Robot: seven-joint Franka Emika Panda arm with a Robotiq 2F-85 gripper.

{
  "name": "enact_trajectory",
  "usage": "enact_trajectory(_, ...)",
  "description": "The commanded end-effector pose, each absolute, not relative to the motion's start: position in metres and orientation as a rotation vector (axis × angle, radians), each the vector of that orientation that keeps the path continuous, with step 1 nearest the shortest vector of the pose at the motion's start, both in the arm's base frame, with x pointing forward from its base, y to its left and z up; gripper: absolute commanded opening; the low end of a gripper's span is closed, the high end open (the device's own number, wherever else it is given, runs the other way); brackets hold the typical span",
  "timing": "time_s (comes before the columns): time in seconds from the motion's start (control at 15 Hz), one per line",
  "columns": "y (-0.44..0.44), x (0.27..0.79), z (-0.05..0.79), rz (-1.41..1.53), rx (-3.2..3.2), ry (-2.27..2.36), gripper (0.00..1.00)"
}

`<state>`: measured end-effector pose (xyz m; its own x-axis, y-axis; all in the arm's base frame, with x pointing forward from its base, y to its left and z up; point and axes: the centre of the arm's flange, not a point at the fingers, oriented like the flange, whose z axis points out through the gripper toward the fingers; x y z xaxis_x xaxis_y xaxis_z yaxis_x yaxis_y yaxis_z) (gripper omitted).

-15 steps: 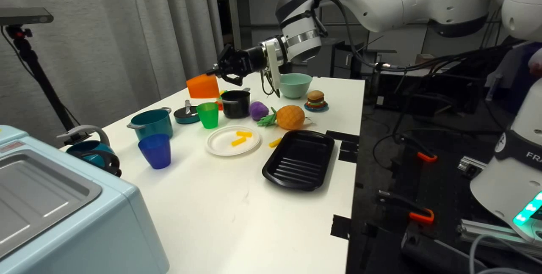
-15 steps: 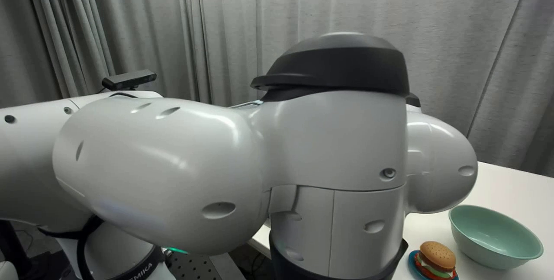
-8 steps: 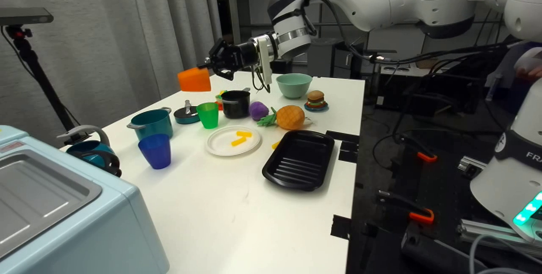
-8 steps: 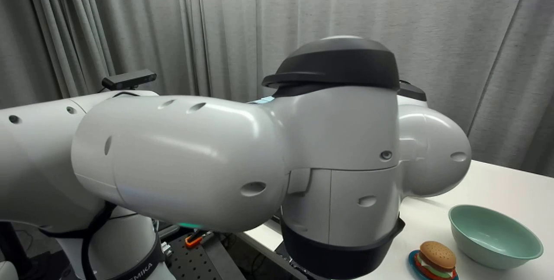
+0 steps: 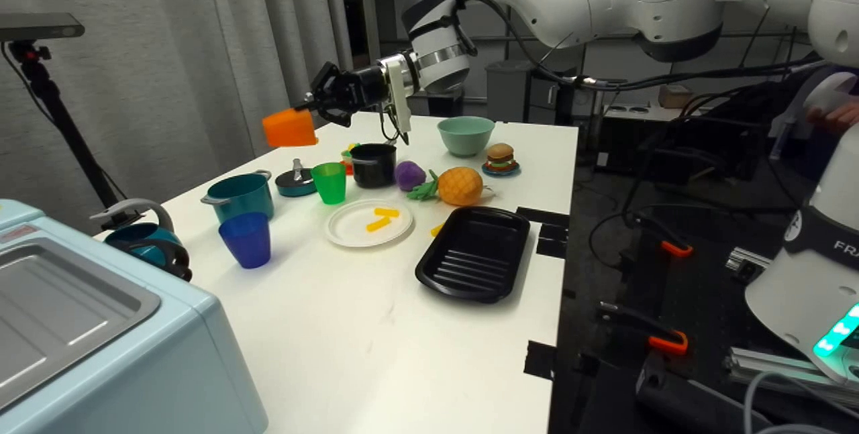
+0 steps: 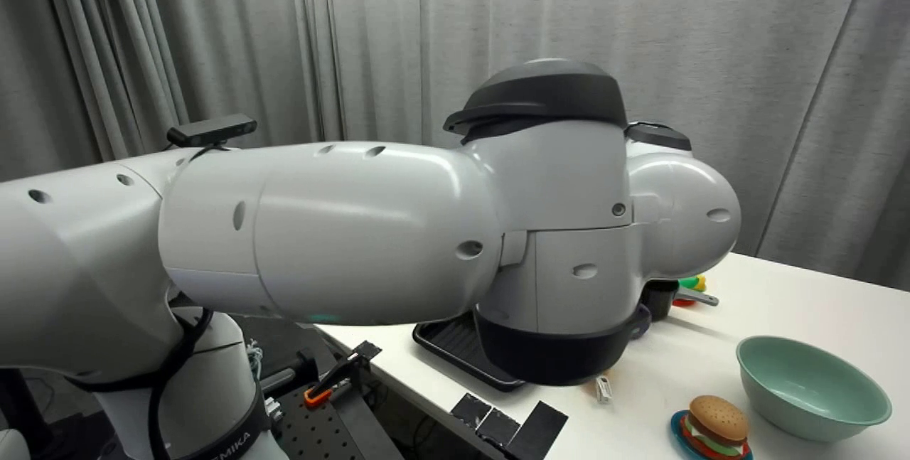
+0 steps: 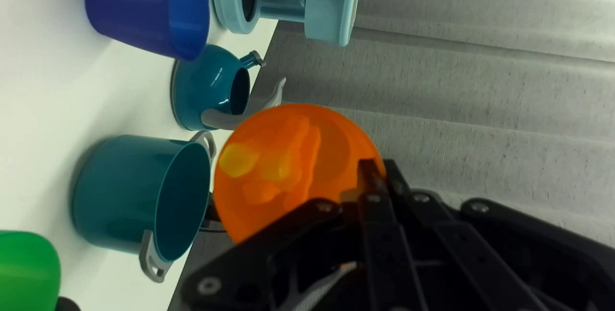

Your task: Pour the fries out of the orange cup and onto the white plate

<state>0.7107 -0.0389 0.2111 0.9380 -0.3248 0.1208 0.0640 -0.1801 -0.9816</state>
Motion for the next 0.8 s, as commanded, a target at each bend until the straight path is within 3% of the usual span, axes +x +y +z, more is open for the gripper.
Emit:
enact_trajectory(0.0,-0.011,0.752,0.22,-0.331,-1.743,0.176,0.01)
enact_trajectory(0.33,0.015,0.769,0.23,-0.334,-1.762,0.167,0.01)
enact_trajectory(0.73,0.015,0.75,0.217,-0.285,-1.763,0.216,0.01)
